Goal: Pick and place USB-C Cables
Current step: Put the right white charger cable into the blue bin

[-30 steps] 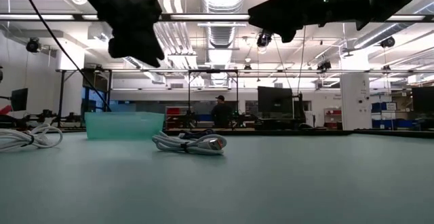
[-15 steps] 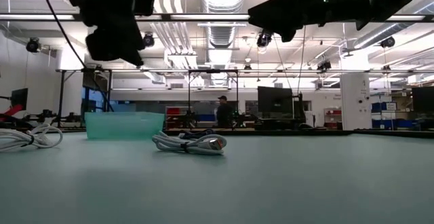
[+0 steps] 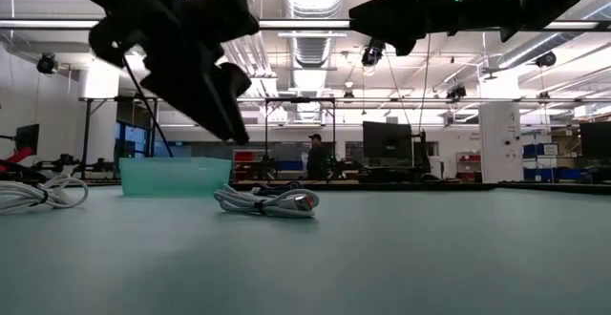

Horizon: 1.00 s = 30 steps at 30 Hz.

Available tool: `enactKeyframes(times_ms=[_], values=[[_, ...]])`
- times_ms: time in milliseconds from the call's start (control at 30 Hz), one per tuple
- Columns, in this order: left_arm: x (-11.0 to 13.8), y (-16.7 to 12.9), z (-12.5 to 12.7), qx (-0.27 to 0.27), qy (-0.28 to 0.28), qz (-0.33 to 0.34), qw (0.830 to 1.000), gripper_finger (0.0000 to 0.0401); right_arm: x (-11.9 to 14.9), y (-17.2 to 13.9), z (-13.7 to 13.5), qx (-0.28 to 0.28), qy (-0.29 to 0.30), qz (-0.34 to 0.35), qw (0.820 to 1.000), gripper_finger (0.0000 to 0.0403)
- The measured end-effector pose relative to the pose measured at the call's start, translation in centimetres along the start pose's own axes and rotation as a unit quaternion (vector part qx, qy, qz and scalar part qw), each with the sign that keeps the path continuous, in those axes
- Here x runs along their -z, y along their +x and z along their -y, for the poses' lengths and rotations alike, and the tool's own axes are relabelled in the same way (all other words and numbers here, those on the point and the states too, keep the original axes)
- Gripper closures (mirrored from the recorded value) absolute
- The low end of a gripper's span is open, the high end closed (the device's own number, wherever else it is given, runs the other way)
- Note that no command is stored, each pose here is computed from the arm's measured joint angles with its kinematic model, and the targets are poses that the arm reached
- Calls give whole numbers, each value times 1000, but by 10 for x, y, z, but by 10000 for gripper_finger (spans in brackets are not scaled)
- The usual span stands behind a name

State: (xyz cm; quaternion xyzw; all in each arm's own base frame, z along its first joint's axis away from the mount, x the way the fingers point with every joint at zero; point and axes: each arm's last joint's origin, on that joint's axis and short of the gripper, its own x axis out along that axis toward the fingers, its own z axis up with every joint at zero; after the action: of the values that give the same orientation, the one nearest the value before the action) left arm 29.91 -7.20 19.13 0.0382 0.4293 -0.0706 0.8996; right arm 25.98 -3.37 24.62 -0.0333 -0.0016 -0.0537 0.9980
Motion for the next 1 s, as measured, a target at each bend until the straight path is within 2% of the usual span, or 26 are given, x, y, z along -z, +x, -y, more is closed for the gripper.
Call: enactKeyframes(times_ms=[333,733,900,1000], values=[[5,17,-1,-2,44,21,999,260,0,0,0,0,-1,0,1000,236],[26,30,-8,-10,34,44,998,260,0,0,0,0,-2,-1,1000,237],[43,34,-11,-36,32,29,998,260,0,0,0,0,-2,-1,1000,237],[44,34,-11,-38,31,34,998,260,0,0,0,0,-5,-1,1000,236]])
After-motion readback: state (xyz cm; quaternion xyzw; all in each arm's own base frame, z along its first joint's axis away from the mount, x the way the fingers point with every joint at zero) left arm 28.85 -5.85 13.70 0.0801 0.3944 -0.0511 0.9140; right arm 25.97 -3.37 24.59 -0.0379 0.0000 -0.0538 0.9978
